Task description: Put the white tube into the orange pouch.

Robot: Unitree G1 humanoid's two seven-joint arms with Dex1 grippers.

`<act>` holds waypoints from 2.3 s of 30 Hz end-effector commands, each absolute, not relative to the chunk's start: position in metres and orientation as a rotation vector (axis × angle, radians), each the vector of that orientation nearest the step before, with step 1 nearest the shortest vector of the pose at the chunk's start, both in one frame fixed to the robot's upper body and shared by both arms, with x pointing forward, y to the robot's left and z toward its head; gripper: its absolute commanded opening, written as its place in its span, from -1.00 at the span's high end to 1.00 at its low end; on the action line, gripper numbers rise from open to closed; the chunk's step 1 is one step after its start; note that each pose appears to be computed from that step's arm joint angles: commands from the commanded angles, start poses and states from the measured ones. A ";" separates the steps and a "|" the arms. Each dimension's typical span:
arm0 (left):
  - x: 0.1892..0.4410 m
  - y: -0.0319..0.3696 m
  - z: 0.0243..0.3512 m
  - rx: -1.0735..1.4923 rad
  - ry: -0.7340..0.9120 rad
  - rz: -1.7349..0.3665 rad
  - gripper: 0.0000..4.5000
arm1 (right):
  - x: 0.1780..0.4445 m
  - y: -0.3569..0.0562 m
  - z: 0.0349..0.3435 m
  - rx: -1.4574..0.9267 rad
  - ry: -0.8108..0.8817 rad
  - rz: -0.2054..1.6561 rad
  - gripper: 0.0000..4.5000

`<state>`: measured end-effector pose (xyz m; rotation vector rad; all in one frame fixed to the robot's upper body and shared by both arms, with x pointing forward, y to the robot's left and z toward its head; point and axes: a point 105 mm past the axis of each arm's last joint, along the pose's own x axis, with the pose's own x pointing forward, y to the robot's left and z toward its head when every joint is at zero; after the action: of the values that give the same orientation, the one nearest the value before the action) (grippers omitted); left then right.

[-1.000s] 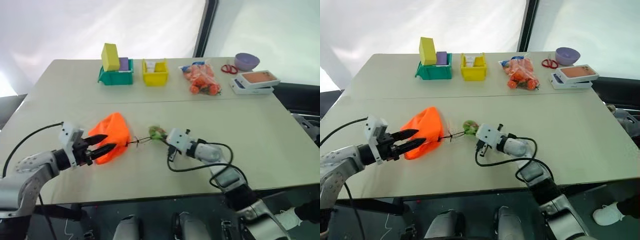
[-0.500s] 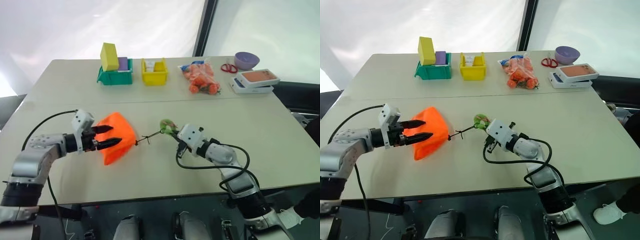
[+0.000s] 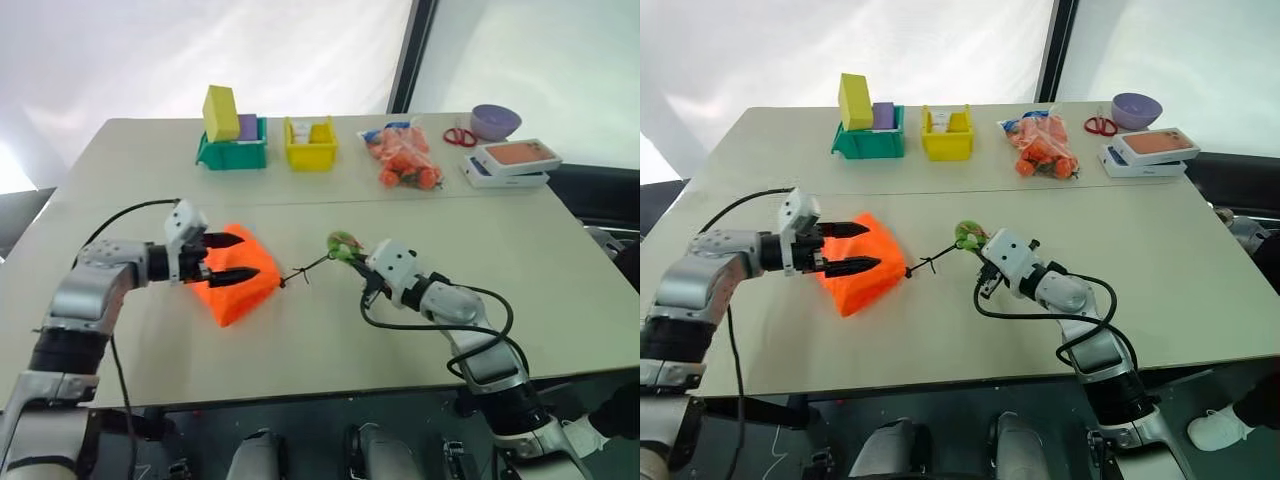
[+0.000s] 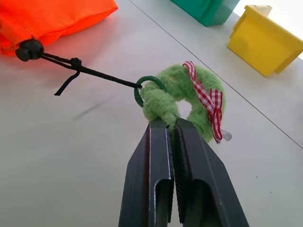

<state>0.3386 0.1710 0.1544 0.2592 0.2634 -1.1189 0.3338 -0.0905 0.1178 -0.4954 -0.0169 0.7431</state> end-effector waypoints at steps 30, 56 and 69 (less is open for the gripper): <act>0.347 0.129 0.112 0.639 0.530 -1.165 -0.99 | 0.335 -0.072 0.149 -0.513 -0.139 0.741 1.00; 0.337 0.139 0.114 0.528 0.503 -1.205 -0.17 | 0.335 -0.075 0.145 -0.522 -0.129 0.724 1.00; 0.338 0.129 0.115 0.413 0.538 -1.200 -0.36 | 0.334 -0.077 0.143 -0.527 -0.123 0.717 1.00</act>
<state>0.3345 0.1303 0.1009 0.4180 0.5824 -1.2078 0.3360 -0.0774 0.1306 -0.5174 -0.0732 0.7290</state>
